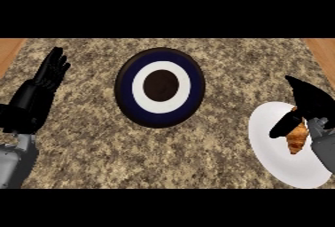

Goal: Pick the croissant from the plate and place it in the plate

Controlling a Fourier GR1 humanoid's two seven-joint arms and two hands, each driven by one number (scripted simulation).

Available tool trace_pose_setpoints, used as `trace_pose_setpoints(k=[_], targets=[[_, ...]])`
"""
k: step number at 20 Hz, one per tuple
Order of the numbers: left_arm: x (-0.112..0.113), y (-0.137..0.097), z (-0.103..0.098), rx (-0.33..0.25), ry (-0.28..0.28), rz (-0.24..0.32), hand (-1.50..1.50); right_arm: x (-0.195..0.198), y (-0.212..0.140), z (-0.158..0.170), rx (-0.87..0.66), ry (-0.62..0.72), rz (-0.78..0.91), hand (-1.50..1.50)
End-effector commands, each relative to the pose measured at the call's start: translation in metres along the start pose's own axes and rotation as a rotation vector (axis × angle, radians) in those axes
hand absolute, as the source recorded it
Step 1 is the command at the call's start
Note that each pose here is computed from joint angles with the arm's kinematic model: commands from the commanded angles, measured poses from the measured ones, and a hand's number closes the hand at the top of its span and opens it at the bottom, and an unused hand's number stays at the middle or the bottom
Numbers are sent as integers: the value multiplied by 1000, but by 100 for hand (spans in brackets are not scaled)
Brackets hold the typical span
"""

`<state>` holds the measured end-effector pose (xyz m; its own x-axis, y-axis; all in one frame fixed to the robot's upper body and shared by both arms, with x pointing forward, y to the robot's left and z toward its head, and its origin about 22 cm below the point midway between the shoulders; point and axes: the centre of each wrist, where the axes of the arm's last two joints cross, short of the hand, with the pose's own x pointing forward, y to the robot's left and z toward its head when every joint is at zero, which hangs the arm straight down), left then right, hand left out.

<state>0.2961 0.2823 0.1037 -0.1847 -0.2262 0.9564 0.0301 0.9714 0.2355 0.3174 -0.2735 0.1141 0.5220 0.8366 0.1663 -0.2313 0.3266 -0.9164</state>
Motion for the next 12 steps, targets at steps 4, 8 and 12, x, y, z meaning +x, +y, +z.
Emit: trace_pose_setpoints(k=[4, 8, 12], targets=[[8, -12, -4, -8, 9, -12, 0, -9, 5, 2, 11, 114, 88, -150], [-5, -3, -8, -12, -8, -10, 0, -9, 10, -13, 12, 216, 131, -150], [2, -7, 3, -13, -14, 1, 0, -12, 22, -23, 54, 263, 131, -150]])
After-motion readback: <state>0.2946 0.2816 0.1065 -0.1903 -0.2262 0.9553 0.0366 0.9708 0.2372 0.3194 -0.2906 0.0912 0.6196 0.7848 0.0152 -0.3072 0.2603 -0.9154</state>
